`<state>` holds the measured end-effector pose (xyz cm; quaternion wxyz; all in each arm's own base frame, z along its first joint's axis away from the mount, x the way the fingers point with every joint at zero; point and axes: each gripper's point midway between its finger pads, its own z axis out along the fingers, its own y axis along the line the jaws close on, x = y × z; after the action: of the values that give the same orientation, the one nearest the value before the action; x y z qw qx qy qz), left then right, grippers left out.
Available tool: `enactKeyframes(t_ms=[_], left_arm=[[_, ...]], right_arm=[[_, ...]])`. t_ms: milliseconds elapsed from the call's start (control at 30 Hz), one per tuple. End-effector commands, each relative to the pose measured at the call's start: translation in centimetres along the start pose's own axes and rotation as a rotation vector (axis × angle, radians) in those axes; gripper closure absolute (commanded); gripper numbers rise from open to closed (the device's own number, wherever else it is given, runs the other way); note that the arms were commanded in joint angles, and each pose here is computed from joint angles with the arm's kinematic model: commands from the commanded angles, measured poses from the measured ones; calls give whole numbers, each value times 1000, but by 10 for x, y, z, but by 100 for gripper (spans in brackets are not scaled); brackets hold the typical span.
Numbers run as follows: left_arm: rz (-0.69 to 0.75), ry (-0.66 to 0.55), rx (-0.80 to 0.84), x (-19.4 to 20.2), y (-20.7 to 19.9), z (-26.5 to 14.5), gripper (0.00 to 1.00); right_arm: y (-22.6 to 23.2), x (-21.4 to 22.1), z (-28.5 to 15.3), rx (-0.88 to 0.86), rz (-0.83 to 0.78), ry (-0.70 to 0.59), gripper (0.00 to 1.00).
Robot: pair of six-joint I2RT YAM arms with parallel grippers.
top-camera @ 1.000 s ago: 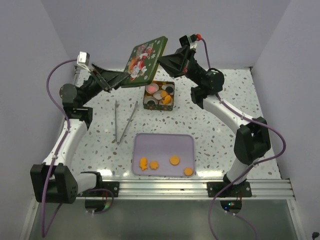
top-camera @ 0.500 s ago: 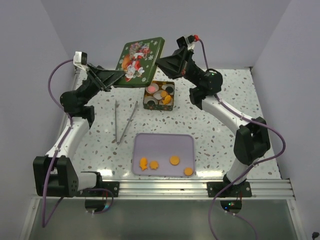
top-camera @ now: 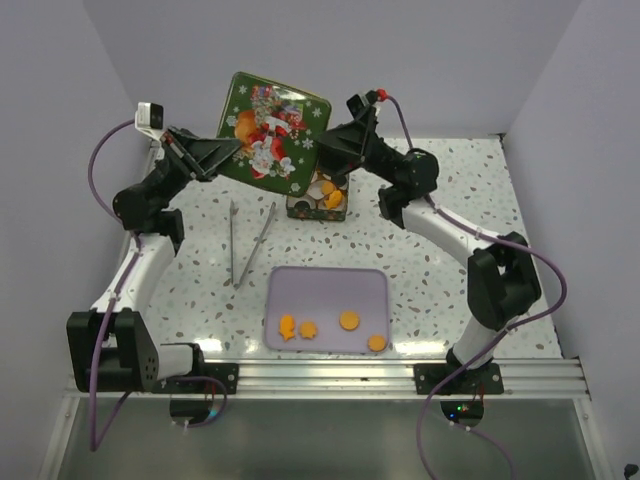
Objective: Pack the cookies
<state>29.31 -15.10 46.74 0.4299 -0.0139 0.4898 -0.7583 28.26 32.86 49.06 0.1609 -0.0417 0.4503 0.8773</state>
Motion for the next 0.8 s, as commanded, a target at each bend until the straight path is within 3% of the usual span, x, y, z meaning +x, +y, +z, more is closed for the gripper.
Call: enactKeyframes(t_ms=[0, 300, 333, 433, 467, 500, 667, 767], left_arm=[[82, 17, 11, -1, -6, -1, 81], [62, -31, -107, -10, 29, -3, 89], [55, -35, -125, -10, 35, -4, 89], [36, -58, -181, -12, 54, -9, 88], [28, -69, -206, -13, 61, -11, 88], [18, -73, -220, -13, 66, -12, 87], [-9, -80, -279, -13, 86, -19, 79], [-7, -59, -298, -11, 94, -19, 64]], right_arm=[[48, 45, -14, -115, 107, 153, 36], [-14, 38, -20, 153, 97, 75, 37], [-21, 36, -21, 185, 95, 64, 39], [-48, 26, -24, 316, 74, 16, 62], [-50, 22, -22, 346, 59, 5, 74], [-69, 17, -27, 432, 53, -10, 78], [-97, 0, -27, 587, 0, -34, 82], [-110, -10, -28, 641, -25, -42, 83]])
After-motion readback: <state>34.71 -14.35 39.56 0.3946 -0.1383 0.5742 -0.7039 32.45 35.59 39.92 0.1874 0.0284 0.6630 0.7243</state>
